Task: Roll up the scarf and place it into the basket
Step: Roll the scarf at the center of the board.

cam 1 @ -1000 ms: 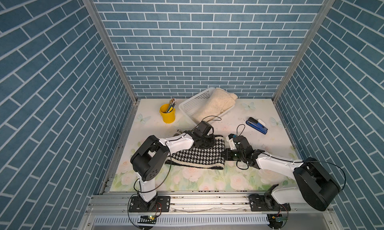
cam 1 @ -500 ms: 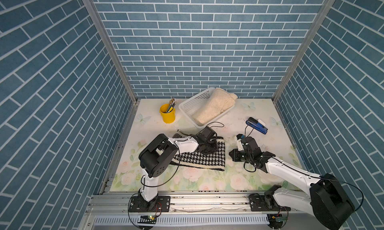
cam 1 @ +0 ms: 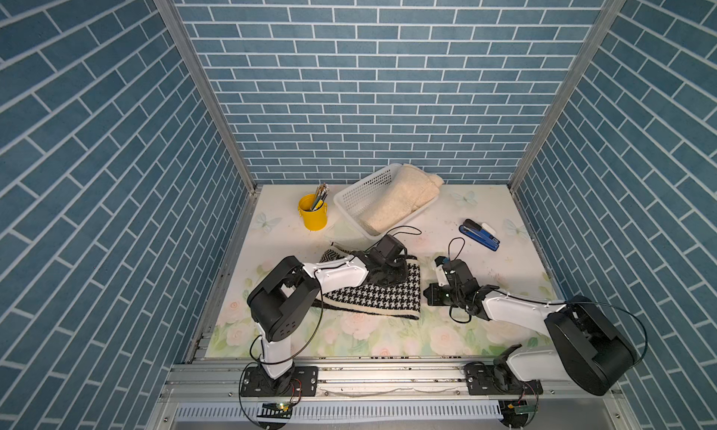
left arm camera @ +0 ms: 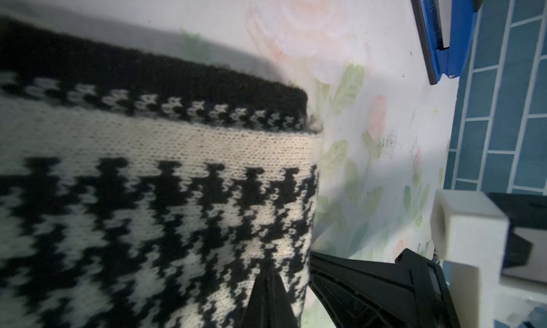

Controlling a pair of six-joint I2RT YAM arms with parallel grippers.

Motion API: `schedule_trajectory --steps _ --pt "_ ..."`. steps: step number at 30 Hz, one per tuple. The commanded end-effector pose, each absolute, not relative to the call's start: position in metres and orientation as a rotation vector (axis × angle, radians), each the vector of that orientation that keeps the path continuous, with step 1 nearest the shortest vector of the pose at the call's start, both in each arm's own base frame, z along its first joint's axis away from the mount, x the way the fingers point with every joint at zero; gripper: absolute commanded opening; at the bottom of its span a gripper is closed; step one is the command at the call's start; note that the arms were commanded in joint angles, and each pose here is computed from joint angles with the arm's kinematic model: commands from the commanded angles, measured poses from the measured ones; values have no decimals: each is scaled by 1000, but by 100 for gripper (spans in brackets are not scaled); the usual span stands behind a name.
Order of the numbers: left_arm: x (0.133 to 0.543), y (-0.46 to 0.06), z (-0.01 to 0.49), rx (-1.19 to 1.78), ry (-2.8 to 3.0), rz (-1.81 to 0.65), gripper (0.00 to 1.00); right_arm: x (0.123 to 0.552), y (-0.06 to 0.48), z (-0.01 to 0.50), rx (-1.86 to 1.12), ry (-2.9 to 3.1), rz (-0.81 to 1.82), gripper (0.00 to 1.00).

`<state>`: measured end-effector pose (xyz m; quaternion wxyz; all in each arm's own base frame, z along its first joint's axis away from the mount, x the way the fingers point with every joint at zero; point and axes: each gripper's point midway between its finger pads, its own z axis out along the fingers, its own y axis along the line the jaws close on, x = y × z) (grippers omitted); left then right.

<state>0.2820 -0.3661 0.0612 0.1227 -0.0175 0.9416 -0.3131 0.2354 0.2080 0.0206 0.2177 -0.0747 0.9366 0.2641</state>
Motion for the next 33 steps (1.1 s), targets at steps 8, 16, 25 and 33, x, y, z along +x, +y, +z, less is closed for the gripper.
schedule_trajectory --steps 8,16,25,33 --pt "275 -349 26 -86 2818 -764 0 232 234 10 -269 2536 943 0" --pt "271 -343 16 -103 2840 -739 0 240 251 35 -298 2446 1052 0" --pt "282 -328 32 -153 2785 -753 0 237 268 57 -342 2381 1172 0" --pt "287 -314 37 -179 2771 -801 0 234 292 66 -415 2354 1235 0"
